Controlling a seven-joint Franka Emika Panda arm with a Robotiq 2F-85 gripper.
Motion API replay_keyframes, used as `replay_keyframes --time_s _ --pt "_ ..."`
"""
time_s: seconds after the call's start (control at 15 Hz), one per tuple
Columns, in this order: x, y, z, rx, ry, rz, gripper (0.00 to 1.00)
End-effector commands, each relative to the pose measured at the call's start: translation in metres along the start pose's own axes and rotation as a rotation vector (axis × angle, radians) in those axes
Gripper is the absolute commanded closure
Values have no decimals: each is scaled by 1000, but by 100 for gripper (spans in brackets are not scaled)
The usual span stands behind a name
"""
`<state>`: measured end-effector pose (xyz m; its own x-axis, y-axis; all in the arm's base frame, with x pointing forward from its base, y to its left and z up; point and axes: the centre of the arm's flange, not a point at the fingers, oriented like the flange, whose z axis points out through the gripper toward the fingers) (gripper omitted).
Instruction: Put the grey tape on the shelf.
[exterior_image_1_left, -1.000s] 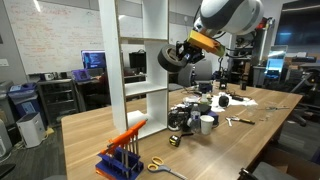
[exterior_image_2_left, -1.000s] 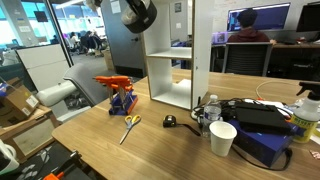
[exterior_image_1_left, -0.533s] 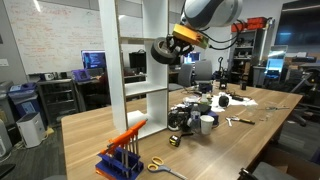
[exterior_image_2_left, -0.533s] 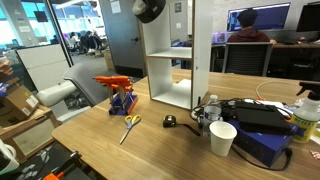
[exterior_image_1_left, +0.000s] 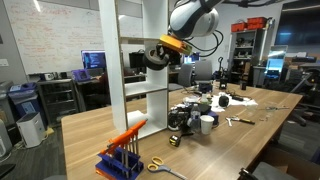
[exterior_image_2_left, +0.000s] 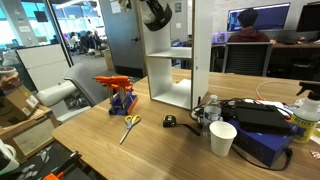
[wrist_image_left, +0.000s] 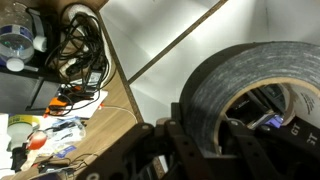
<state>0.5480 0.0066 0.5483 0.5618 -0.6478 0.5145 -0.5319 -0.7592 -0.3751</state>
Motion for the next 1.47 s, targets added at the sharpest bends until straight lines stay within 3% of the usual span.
replay_keyframes --time_s 0.0,0.6,1.4 --pt "23 -25 27 19 -17 34 94" --pt "53 -34 89 45 -81 128 94" --pt "63 -53 132 33 -142 165 94"
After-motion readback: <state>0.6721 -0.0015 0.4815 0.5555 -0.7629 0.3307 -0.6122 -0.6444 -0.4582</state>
